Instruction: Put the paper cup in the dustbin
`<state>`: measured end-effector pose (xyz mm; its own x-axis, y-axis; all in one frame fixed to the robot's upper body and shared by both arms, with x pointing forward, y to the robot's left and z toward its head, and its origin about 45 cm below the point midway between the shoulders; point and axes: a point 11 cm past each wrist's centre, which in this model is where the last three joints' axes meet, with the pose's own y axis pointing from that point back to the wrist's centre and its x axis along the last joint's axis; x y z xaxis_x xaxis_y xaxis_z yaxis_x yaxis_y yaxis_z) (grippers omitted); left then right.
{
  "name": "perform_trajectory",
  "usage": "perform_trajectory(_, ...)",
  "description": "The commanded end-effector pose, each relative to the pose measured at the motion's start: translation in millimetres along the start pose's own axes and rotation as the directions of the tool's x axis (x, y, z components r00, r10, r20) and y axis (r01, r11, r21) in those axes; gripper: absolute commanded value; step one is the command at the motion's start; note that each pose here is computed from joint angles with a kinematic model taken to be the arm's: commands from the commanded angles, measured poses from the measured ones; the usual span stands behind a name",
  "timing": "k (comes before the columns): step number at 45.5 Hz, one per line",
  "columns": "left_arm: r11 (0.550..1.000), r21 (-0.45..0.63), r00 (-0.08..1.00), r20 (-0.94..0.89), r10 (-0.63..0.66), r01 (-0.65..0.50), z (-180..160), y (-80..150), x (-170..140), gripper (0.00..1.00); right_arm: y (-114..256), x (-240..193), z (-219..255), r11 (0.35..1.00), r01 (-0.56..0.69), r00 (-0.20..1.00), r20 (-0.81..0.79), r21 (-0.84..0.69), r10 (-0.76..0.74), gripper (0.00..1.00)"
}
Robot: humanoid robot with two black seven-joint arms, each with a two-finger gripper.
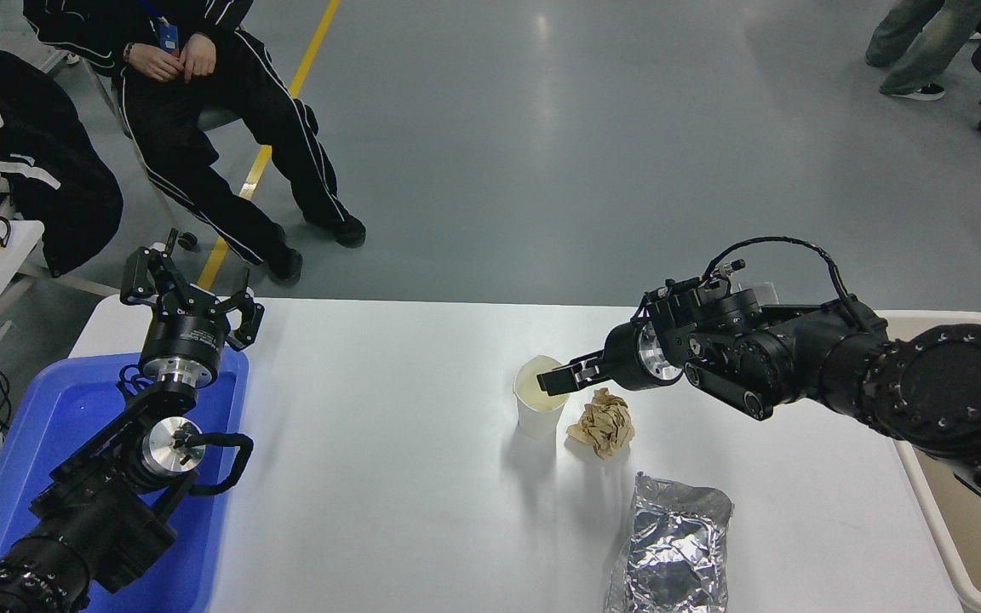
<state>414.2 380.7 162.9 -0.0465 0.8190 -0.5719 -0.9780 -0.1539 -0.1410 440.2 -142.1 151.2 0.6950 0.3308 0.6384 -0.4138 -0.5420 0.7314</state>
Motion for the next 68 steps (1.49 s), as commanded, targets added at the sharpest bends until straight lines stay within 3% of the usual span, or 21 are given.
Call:
perform_trajectory(1,1.000,-0.001,1.000,-0.001,-0.002,0.002,0,0,-1,1.00,-3,-8,-2,1.000,0.002,1.000,-0.019,0.008,-0.002,0.79)
perform_trajectory(15,1.000,0.000,1.000,0.000,0.000,0.000,0,0,0,1.00,-10,-32,5,1.000,-0.008,0.999,-0.032,-0.003,0.008,0.72)
perform_trajectory(19,1.000,0.000,1.000,0.000,0.000,0.000,0,0,0,1.00,-9,-31,7,1.000,-0.012,0.999,-0.037,-0.009,0.012,0.48)
perform_trajectory(26,1.000,0.000,1.000,0.000,0.000,0.000,0,0,0,1.00,-9,-29,9,1.000,-0.016,0.999,-0.038,-0.014,0.015,0.40)
perform_trajectory(31,1.000,0.000,1.000,0.000,0.000,0.000,0,0,0,1.00,-8,-33,10,1.000,0.002,0.998,-0.059,-0.019,-0.003,0.28)
perform_trajectory(37,1.000,0.000,1.000,0.000,0.000,0.000,0,0,0,1.00,-8,-33,10,1.000,0.003,0.998,-0.058,-0.016,-0.004,0.26)
perform_trajectory(39,1.000,0.001,1.000,0.000,0.001,-0.001,0,0,0,1.00,-9,-34,9,1.000,0.004,0.998,-0.058,-0.014,-0.005,0.22)
perform_trajectory(41,1.000,0.000,1.000,0.000,0.000,0.000,0,0,0,1.00,-9,-35,9,1.000,0.010,0.998,-0.057,-0.015,-0.010,0.07)
perform_trajectory(43,1.000,0.000,1.000,0.000,0.000,0.000,0,0,0,1.00,-9,-35,9,1.000,0.011,0.998,-0.056,-0.013,-0.011,0.01)
perform_trajectory(60,1.000,0.000,1.000,0.000,0.000,0.000,0,0,0,1.00,-7,-28,8,1.000,0.006,0.999,-0.054,-0.010,-0.007,0.00)
perform_trajectory(68,1.000,0.000,1.000,0.000,0.000,0.000,0,0,0,1.00,3,9,-5,0.997,-0.047,0.995,-0.084,0.056,0.052,0.00)
